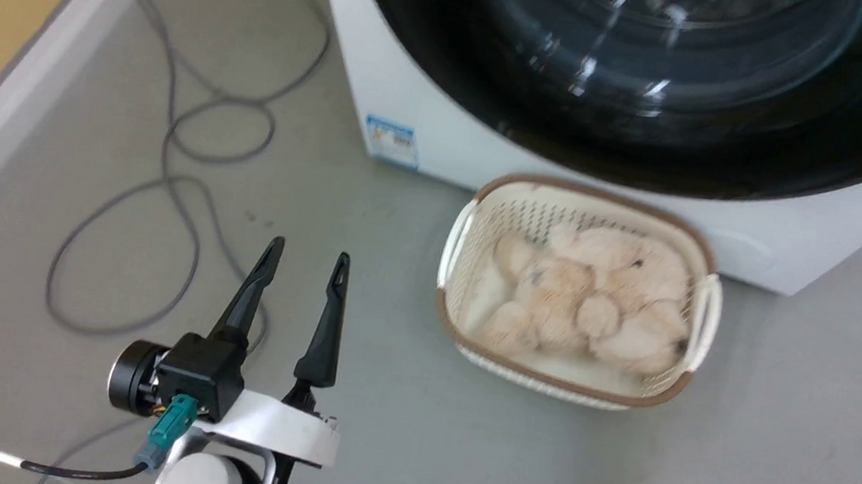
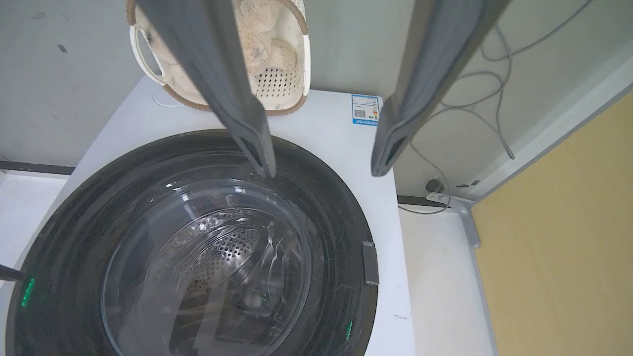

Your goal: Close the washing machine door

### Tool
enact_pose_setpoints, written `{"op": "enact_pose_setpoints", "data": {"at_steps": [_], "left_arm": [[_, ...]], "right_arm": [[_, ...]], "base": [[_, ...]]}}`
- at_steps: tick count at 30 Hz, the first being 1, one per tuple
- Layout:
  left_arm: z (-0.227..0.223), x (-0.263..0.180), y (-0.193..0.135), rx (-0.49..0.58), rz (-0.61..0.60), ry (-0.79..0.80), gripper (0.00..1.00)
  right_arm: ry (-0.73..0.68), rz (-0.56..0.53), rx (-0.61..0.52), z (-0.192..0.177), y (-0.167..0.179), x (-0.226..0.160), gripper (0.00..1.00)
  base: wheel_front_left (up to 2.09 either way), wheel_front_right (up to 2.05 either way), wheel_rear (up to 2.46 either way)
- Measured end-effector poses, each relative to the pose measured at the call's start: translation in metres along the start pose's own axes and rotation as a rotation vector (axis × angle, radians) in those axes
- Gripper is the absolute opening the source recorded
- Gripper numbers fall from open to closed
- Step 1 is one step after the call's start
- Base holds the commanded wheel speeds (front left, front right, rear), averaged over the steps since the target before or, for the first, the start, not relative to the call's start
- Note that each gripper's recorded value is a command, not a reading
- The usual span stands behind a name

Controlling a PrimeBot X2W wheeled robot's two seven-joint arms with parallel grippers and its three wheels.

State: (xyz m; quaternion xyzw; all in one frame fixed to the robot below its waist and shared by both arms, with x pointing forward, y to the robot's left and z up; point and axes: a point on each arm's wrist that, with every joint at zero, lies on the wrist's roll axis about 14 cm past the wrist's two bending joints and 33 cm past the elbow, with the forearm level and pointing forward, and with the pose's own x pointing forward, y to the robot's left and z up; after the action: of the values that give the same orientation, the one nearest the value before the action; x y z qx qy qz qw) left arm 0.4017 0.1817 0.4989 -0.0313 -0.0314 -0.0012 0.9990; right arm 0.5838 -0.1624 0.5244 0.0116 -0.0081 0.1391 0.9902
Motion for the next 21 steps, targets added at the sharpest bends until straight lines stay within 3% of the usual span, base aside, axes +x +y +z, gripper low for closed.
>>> {"op": "enact_pose_setpoints", "data": {"at_steps": [8, 21], "left_arm": [[0.018, -0.013, -0.010, -0.016, -0.030, -0.046, 1.00], [0.020, -0.033, -0.026, -0.036, -0.076, -0.049, 1.00]], "right_arm": [[-0.058, 0.003, 0.059, 0.010, 0.018, -0.074, 0.00], [-0.080, -0.141, 0.075, -0.003, 0.024, -0.186, 0.00]], "base": [[0.00, 0.00, 0.00], [0.00, 0.00, 0.00]]}}
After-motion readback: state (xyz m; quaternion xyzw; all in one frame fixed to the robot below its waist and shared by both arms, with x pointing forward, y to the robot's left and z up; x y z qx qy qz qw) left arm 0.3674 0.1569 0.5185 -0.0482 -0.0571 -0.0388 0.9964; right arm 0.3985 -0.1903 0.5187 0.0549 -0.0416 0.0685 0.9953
